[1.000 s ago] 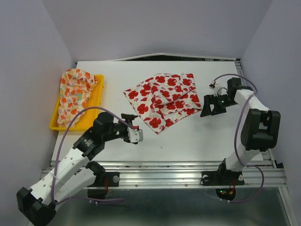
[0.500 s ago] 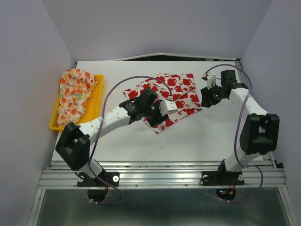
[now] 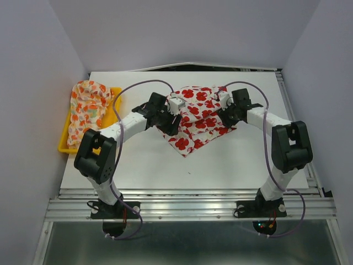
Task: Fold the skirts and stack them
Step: Flatten the skirt out
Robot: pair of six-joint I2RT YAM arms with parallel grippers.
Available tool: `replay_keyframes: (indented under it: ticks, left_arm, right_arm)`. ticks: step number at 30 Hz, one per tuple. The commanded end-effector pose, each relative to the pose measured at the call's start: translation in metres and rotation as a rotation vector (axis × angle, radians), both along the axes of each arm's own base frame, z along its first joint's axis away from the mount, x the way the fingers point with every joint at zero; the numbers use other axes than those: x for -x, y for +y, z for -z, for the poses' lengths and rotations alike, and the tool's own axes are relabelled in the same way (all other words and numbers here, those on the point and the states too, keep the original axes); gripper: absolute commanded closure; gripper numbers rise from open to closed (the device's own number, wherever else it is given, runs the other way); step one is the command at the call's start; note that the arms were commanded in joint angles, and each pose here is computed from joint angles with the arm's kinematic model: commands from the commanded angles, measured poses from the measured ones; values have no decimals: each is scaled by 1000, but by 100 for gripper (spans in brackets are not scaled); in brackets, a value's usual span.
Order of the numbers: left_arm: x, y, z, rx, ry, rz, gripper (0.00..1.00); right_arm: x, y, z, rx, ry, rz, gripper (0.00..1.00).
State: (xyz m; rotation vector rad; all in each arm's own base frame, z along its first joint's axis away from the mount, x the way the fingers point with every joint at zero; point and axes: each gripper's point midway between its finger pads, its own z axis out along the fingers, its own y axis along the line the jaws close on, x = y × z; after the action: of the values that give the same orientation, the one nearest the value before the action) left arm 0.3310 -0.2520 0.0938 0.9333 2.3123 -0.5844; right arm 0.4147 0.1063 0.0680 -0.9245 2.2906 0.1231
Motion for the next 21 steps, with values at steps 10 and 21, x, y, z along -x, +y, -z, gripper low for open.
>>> replay_keyframes:
  ticks: [10,21]
  left_arm:
    - [-12,1,48,-62,74,-68,34]
    - [-15,45,89,-224,147,-133,42]
  right_arm:
    - [-26,6,21,-59,76,170,76]
    - [-21,0,-42,-144,21,242,99]
